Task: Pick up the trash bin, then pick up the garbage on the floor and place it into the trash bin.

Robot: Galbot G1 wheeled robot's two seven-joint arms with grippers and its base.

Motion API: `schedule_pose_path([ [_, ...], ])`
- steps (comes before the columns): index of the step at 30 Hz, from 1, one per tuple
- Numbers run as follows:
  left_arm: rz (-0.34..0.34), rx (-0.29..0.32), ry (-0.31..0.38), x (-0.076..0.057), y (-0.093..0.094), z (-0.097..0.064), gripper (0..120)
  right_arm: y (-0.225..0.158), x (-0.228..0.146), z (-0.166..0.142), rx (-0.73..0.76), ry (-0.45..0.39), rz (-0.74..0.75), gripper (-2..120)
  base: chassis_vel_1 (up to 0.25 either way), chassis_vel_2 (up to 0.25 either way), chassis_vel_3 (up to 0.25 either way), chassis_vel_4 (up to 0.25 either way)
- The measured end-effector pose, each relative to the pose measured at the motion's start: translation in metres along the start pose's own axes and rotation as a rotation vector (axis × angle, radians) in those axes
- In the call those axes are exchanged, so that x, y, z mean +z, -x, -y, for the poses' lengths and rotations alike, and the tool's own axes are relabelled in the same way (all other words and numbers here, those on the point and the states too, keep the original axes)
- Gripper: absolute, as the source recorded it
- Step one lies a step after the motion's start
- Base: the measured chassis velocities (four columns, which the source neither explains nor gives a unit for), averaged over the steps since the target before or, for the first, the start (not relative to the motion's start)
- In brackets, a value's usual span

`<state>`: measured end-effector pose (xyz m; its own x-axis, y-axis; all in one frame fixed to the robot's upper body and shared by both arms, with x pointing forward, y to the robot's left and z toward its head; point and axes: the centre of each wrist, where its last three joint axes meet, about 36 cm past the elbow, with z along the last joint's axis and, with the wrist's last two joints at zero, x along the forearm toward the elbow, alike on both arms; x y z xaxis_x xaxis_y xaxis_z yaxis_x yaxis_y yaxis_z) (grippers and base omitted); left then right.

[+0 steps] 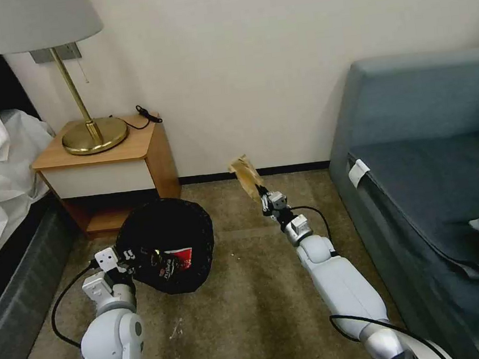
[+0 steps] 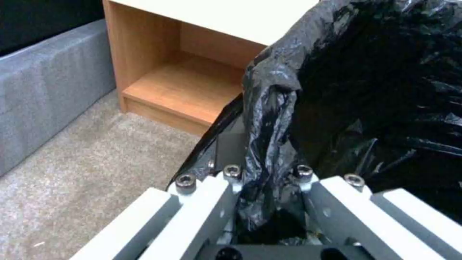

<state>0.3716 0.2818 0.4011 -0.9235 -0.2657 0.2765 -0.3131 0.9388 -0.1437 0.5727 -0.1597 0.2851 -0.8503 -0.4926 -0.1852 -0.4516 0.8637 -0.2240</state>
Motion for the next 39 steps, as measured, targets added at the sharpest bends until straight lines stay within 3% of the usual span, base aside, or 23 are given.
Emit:
schedule_pose_path([
  [8, -0.005, 0.001, -0.003, 0.003, 0.005, 0.001, 3, 0.018, -0.045, -0.022, -0.048, 0.000, 0.088, 0, 0.000, 0.000, 0.000, 0.000],
  [11, -0.009, 0.002, -0.003, 0.005, 0.007, 0.001, 3, 0.026, -0.077, -0.041, -0.083, 0.007, 0.147, 0, 0.000, 0.000, 0.000, 0.000],
  [17, -0.007, 0.005, -0.004, 0.004, 0.008, 0.003, 3, 0.028, -0.104, -0.073, -0.148, 0.024, 0.199, 0, 0.000, 0.000, 0.000, 0.000],
  [30, -0.008, 0.005, -0.006, 0.005, 0.006, 0.008, 3, 0.007, -0.103, -0.138, -0.280, 0.049, 0.184, 0, 0.000, 0.000, 0.000, 0.000],
  [39, -0.010, 0.001, -0.006, 0.006, 0.005, 0.007, 3, -0.008, -0.085, -0.161, -0.332, 0.041, 0.154, 0, 0.000, 0.000, 0.000, 0.000],
])
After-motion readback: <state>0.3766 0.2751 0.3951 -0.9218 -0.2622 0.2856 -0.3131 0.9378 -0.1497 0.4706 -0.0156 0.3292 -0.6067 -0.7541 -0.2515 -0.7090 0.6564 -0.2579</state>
